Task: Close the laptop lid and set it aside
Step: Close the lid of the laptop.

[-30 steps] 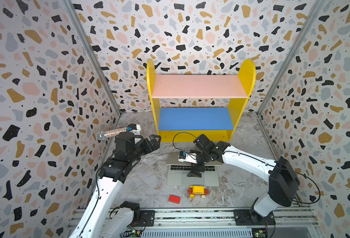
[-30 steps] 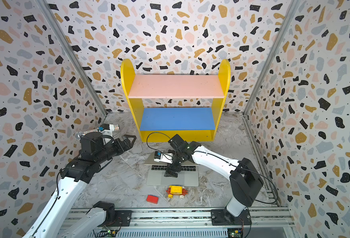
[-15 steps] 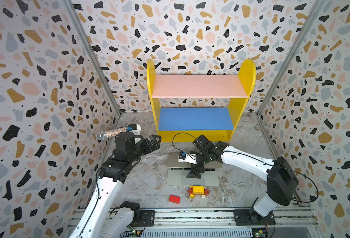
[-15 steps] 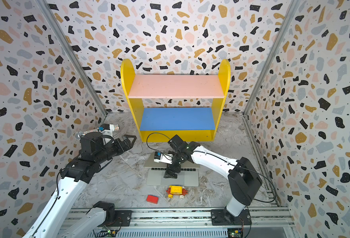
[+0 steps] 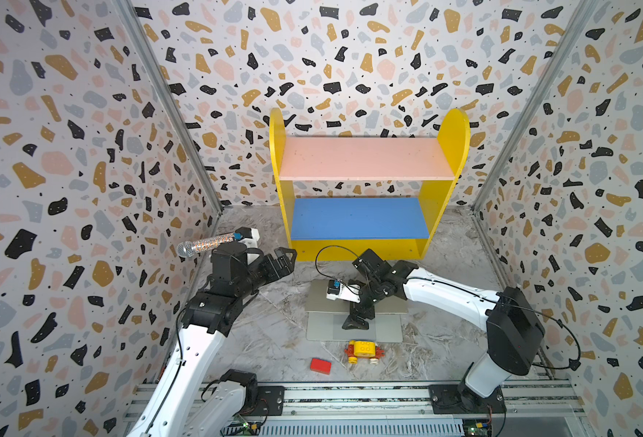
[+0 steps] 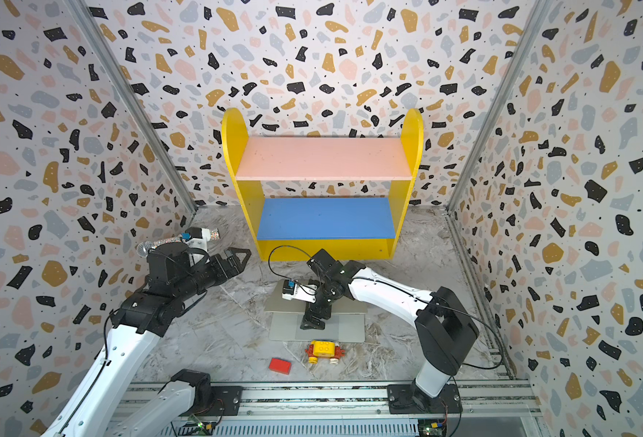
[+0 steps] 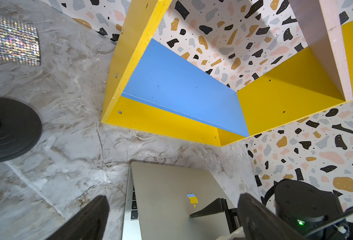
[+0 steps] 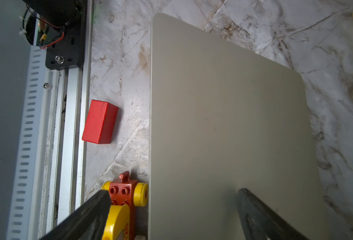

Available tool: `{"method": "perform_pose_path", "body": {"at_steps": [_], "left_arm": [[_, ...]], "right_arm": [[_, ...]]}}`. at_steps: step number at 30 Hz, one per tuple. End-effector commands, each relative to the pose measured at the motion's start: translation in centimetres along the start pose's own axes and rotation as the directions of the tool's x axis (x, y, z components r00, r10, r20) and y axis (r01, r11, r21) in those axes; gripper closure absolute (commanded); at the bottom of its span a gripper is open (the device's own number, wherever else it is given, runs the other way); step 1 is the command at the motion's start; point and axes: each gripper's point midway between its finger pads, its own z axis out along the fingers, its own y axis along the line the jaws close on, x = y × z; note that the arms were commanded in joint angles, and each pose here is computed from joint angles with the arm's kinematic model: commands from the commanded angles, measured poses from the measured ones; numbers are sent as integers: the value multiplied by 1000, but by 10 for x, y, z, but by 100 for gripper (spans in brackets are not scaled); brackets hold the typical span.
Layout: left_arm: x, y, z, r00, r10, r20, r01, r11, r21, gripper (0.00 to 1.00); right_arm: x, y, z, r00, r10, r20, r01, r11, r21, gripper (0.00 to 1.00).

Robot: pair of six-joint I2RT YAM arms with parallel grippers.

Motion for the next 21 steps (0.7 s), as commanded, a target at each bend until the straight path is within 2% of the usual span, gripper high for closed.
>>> {"method": "perform_pose_path", "body": {"at_steps": [1,21], "left_arm": [[-6,-2,0,1000,5,29,-6,1000,19,0],[-5,-1,-2,999,11,30,-11,1000,15,0]], "right_arm": [[20,19,10,995,63,-76,-69,994,-80,0],[29,19,21,987,98,-127,-111,988,-103,0]]}}
